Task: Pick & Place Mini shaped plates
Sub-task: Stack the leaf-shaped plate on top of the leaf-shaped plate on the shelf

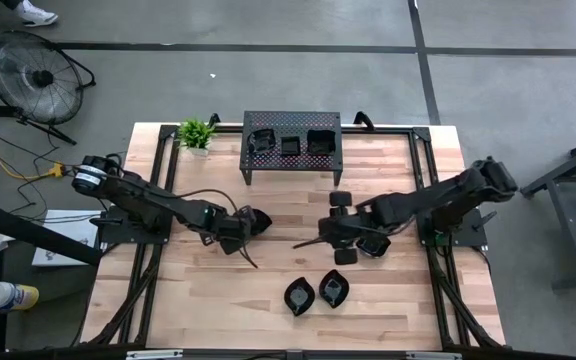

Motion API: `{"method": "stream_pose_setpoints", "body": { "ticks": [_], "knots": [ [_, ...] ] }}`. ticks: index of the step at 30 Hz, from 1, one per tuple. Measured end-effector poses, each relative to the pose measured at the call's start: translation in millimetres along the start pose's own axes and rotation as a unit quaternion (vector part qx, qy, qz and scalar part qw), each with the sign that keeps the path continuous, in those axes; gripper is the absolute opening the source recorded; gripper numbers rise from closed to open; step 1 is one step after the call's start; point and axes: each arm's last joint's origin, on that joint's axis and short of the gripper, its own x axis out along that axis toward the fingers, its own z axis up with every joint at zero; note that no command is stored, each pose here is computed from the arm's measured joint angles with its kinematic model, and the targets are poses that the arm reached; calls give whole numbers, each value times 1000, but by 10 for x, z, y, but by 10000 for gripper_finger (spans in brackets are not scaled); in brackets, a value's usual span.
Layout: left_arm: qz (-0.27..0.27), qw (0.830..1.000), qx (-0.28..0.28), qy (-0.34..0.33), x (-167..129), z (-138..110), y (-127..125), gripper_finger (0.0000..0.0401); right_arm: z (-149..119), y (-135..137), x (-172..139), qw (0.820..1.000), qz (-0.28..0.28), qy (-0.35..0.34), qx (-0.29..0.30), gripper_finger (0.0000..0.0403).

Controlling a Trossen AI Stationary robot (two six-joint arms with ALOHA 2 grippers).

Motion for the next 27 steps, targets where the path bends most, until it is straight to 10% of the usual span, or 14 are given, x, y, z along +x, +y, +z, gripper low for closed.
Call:
{"method": "stream_pose_setpoints", "body": {
  "ticks": [12, 27],
  "knots": [
    [34, 999, 5, 5, 3, 8, 48, 220, -619, 18, -89, 984, 28, -160, 70, 169],
    [35, 999, -13, 10, 1, 6, 46, 129, -828, 98, 57, 984, 29, -160, 72, 169]
  ]
}}
